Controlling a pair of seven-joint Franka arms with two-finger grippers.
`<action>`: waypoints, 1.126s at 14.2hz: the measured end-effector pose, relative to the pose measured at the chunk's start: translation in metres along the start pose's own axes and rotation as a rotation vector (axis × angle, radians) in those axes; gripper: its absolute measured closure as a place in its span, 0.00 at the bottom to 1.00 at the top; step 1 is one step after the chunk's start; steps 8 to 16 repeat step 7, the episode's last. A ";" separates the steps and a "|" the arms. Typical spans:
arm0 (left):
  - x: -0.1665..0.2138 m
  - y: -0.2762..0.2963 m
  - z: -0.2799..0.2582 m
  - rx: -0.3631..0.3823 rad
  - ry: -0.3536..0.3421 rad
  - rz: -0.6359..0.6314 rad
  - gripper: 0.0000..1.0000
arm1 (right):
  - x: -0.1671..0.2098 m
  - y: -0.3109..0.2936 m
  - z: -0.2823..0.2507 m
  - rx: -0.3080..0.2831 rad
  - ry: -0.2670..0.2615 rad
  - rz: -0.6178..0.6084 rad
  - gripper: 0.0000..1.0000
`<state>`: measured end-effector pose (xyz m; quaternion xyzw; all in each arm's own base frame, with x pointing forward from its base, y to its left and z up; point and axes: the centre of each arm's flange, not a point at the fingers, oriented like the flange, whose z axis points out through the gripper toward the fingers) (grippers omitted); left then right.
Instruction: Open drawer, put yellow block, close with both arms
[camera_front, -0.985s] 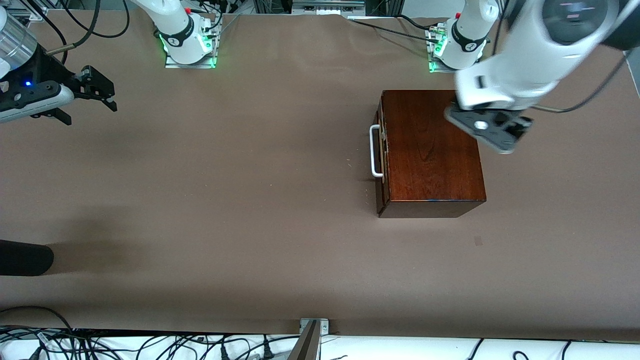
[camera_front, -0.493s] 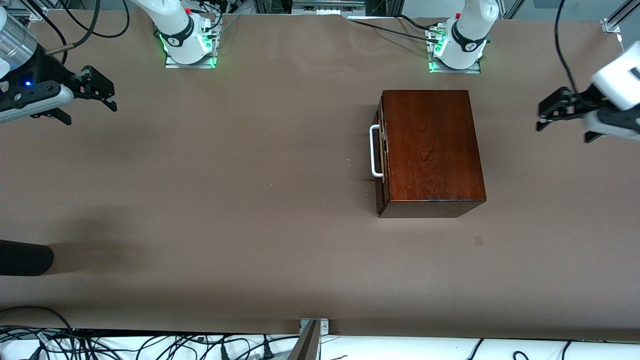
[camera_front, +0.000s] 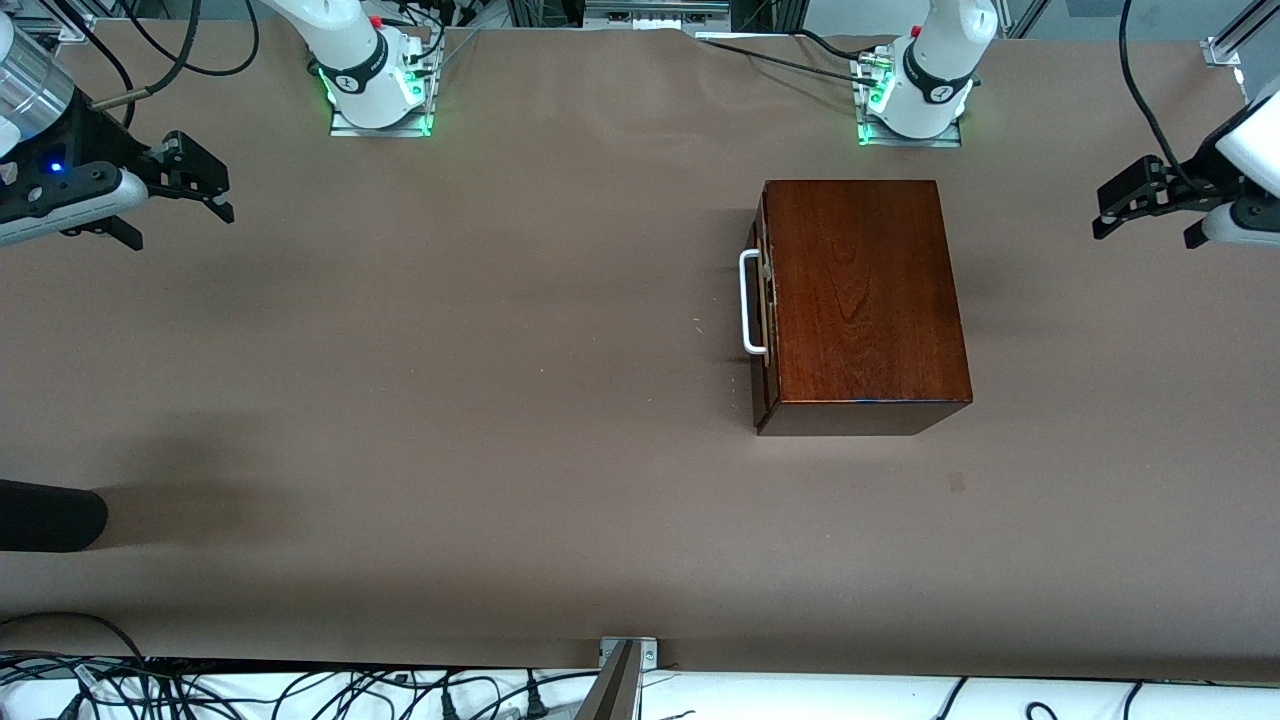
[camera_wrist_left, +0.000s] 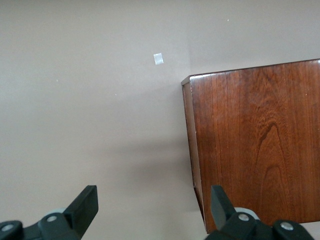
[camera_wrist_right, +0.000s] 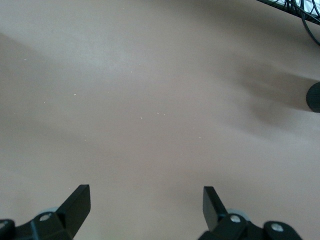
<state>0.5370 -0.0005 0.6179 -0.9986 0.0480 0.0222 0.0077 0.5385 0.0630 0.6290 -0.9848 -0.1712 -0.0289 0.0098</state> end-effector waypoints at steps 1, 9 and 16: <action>0.000 0.000 0.002 0.000 -0.004 -0.001 0.00 | 0.000 0.000 0.000 0.000 0.000 0.000 0.00; 0.000 0.000 0.003 -0.001 -0.007 0.000 0.00 | 0.000 0.000 0.000 0.000 0.000 0.000 0.00; 0.000 0.000 0.003 -0.001 -0.007 0.000 0.00 | 0.000 0.000 0.000 0.000 0.000 0.000 0.00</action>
